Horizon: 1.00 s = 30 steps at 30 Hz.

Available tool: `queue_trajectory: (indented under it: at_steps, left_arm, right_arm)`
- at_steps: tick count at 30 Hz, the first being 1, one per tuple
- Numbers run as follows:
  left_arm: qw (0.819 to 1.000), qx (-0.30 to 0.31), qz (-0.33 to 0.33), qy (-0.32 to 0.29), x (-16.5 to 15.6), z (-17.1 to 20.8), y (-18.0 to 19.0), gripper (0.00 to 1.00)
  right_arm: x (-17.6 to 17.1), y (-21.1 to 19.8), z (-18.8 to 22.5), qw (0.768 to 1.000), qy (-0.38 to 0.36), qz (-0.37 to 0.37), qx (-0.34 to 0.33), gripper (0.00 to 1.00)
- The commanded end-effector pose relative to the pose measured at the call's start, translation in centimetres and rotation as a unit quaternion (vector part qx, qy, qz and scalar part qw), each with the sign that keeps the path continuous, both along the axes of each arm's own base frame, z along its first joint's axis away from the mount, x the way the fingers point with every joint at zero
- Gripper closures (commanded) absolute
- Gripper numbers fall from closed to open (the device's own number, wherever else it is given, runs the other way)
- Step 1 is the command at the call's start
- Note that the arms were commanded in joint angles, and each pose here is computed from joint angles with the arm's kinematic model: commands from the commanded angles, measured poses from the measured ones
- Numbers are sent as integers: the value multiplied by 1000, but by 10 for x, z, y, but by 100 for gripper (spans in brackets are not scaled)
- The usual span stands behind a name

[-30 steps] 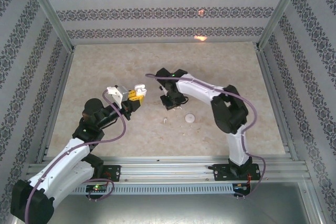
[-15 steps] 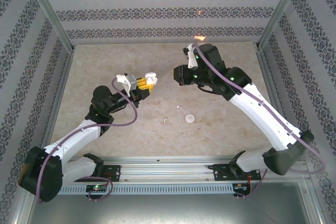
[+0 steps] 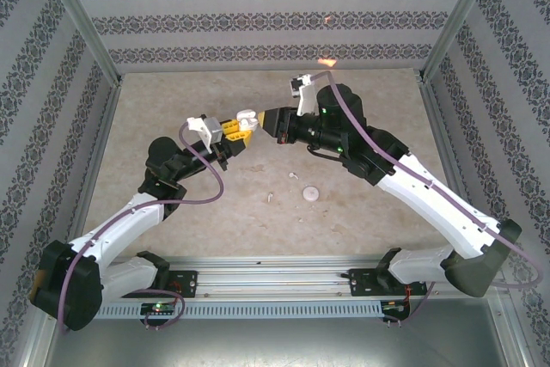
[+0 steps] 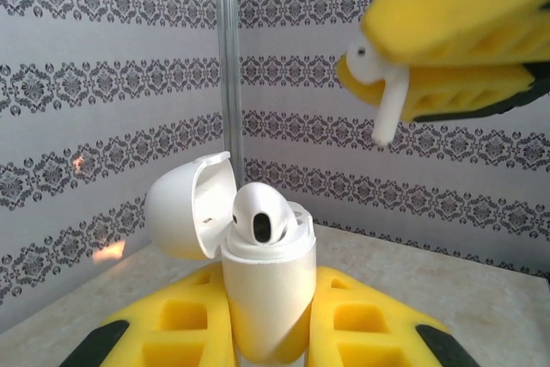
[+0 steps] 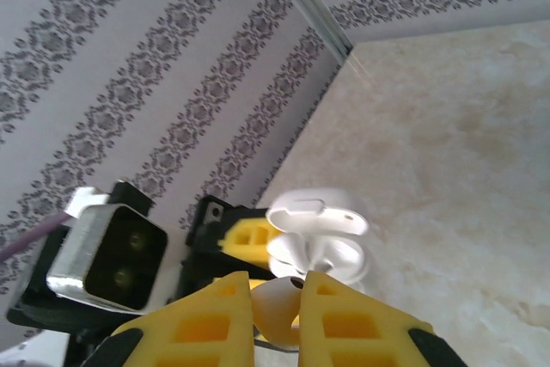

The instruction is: Insert wireless bluetooth earbuds into charging case

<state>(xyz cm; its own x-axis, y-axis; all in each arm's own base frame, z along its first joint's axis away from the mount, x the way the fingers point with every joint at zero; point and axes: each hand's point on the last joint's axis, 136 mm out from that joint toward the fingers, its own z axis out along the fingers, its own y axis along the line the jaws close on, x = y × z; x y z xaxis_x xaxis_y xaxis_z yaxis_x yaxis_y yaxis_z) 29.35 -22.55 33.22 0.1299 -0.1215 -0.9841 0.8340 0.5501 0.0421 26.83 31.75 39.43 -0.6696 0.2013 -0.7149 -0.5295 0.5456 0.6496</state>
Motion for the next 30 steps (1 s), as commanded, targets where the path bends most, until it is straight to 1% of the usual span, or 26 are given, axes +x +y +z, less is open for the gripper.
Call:
queue_trajectory:
  at_steps: [1,7,17,30]
  left_arm:
    - [999,-24,-7,-34,-11,20,0,100]
    - [999,-17,-10,-32,-12,19,-1,100]
    - [999,-16,-12,-31,-17,18,0,100]
    - [999,-13,-8,-31,-17,17,1,100]
  right_arm:
    - [-1,8,18,999,-15,10,35,86]
    - [3,17,5,999,2,15,36,86]
    - [8,30,1,999,14,27,34,85]
    - [6,38,-29,997,56,41,17,86]
